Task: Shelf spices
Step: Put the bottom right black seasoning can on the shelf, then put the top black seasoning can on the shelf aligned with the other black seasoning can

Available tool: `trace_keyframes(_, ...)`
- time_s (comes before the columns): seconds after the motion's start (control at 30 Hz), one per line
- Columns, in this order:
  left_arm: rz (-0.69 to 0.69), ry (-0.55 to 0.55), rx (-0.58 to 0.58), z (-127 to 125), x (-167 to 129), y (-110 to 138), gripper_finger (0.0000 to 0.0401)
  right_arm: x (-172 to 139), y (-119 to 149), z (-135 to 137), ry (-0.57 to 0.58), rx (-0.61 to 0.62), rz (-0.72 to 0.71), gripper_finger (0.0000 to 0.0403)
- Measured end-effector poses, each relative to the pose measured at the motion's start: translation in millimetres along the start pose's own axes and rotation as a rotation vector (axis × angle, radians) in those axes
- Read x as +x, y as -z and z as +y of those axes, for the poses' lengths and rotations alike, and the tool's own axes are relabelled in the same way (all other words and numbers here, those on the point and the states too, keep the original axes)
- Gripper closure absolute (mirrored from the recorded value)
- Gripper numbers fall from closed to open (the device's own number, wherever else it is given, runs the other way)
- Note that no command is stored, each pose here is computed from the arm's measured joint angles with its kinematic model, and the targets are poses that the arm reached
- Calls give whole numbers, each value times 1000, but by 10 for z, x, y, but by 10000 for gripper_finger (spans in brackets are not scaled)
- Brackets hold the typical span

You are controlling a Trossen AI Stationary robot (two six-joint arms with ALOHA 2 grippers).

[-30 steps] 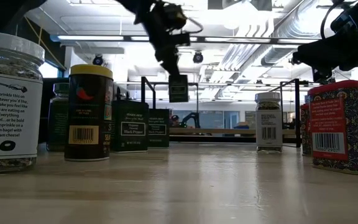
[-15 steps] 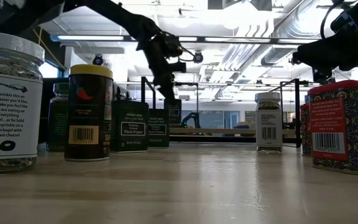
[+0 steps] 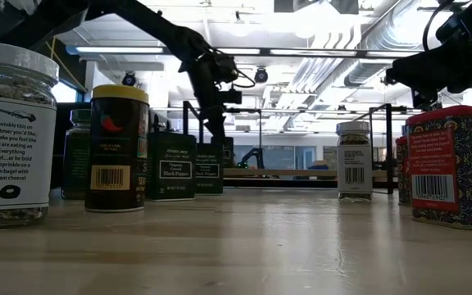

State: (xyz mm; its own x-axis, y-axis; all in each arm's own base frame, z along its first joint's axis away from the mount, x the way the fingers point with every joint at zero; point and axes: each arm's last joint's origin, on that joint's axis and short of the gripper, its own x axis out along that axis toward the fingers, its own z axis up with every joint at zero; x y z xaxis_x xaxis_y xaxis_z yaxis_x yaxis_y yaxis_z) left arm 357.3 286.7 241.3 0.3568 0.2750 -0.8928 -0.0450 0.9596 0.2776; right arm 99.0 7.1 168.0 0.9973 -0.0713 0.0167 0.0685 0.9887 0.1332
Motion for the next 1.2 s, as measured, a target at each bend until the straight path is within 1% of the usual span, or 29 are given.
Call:
trace_keyframes(0.23, -2, 6, 14, 11, 0, 11, 198, 0, 0, 0, 0, 0, 0, 318)
trace_keyframes(0.47, -9, -4, 26, 18, -36, 5, 172, 0, 0, 0, 1, 0, 0, 318)
trace_keyframes(0.63, -41, -27, 17, 45, -265, -72, 160, 0, 0, 0, 0, 0, 0, 318)
trace_keyframes(0.77, -81, -42, -53, -1, -544, -215, 157, 0, 0, 0, 0, 0, 0, 318)
trace_keyframes(0.83, -103, -6, -93, -138, -715, -293, 157, 0, -1, 0, 1, 0, -1, 318)
trace_keyframes(0.93, -126, 107, -108, -486, -921, -434, 162, 0, 0, 0, 1, 0, 0, 318)
trace_keyframes(1.0, -113, 158, -93, -806, -1012, -553, 168, 0, 0, 0, 1, 0, 0, 318)
trace_keyframes(1.07, -93, 179, -52, -1179, -1073, -646, 173, 0, 0, -1, 3, 0, -1, 318)
trace_keyframes(1.13, -68, 183, -11, -1571, -1091, -695, 178, 0, 0, -1, 3, 0, -1, 318)
trace_keyframes(1.2, -22, 153, 12, -1936, -1070, -686, 182, 0, -1, -1, 3, 0, -1, 318)
